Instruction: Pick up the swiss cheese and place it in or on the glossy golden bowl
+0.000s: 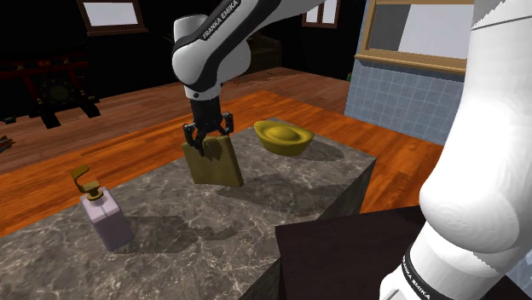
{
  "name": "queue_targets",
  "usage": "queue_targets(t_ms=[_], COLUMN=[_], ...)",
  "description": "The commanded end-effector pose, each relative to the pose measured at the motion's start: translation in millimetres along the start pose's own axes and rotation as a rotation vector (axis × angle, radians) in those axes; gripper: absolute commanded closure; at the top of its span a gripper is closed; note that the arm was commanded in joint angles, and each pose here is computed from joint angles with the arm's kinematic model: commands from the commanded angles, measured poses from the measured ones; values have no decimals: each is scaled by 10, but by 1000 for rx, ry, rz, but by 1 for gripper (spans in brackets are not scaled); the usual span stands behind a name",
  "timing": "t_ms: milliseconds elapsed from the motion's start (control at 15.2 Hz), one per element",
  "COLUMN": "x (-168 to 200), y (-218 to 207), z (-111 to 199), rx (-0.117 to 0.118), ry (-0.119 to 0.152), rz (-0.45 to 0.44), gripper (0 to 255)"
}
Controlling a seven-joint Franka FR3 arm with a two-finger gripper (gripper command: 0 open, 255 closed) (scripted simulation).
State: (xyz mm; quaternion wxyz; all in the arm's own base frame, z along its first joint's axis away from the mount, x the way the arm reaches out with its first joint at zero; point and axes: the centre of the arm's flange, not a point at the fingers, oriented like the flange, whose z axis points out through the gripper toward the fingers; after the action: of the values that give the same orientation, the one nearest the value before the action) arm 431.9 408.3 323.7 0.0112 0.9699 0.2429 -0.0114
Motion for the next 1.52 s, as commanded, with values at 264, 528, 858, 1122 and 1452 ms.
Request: queue_targets(t_ms=[264,528,858,1122,1452], x=[-25,-31,-38,-43,103], y=[12,15,20,22,662], z=[-334,-545,-809,-984,-1059], rx=[0,0,0,0,0], ry=[2,2,2,2,2], rz=[0,0,0,0,0], gripper=[255,255,255,255,255])
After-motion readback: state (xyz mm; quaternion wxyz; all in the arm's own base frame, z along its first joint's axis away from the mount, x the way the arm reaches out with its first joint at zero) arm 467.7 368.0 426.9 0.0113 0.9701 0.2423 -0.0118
